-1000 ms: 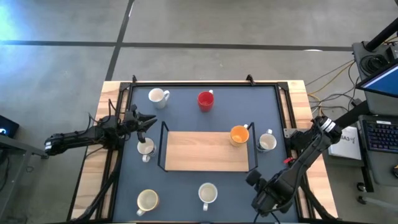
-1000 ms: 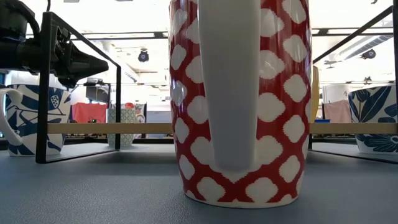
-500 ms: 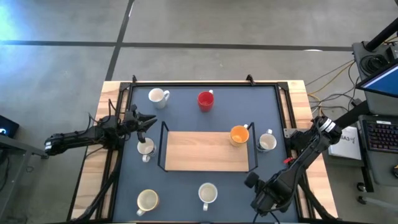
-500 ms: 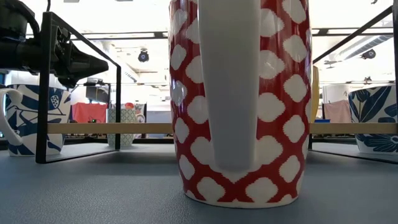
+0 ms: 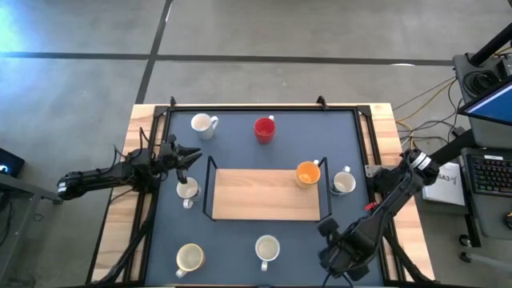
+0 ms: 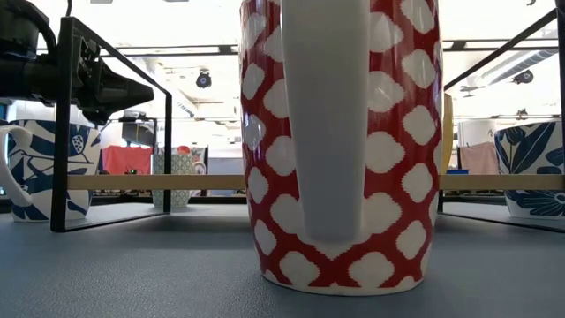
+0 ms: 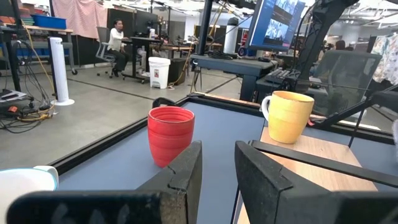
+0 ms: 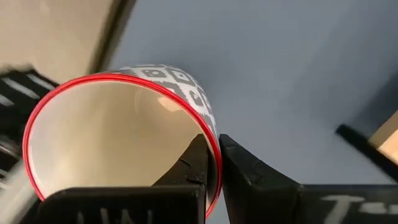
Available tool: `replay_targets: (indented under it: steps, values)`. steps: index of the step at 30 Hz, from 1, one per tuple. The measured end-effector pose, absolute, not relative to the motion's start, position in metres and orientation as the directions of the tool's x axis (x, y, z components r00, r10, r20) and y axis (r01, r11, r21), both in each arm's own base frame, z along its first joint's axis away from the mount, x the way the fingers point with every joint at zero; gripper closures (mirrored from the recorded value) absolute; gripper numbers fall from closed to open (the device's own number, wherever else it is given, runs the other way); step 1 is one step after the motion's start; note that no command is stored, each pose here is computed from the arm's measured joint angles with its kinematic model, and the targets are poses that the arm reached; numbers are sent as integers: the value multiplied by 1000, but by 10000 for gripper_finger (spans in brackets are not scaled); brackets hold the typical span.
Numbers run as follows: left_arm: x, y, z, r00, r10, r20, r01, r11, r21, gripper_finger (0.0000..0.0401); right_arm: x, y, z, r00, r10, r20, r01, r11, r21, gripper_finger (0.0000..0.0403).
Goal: Place coffee mugs
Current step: Put the gray cup on the shelf aligned with the other yellow cup
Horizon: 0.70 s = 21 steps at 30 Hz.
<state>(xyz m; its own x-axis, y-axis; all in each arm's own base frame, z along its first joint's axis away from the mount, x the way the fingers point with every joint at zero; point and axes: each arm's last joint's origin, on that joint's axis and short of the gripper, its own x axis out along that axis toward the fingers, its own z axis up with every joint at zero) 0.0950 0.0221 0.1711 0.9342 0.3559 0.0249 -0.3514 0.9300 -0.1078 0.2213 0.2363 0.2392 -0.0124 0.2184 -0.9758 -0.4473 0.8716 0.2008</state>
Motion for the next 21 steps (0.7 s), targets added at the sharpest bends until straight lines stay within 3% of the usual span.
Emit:
replay_targets:
  steps: [9,21]
  values:
    - [95,22,171,934,356,25,-351,930,-108,323,236,233,249,52,262,-964,-89,962,257,390]
    - [95,22,171,934,356,25,-352,930,-108,323,262,217,261,175,268,-947,99,952,288,390]
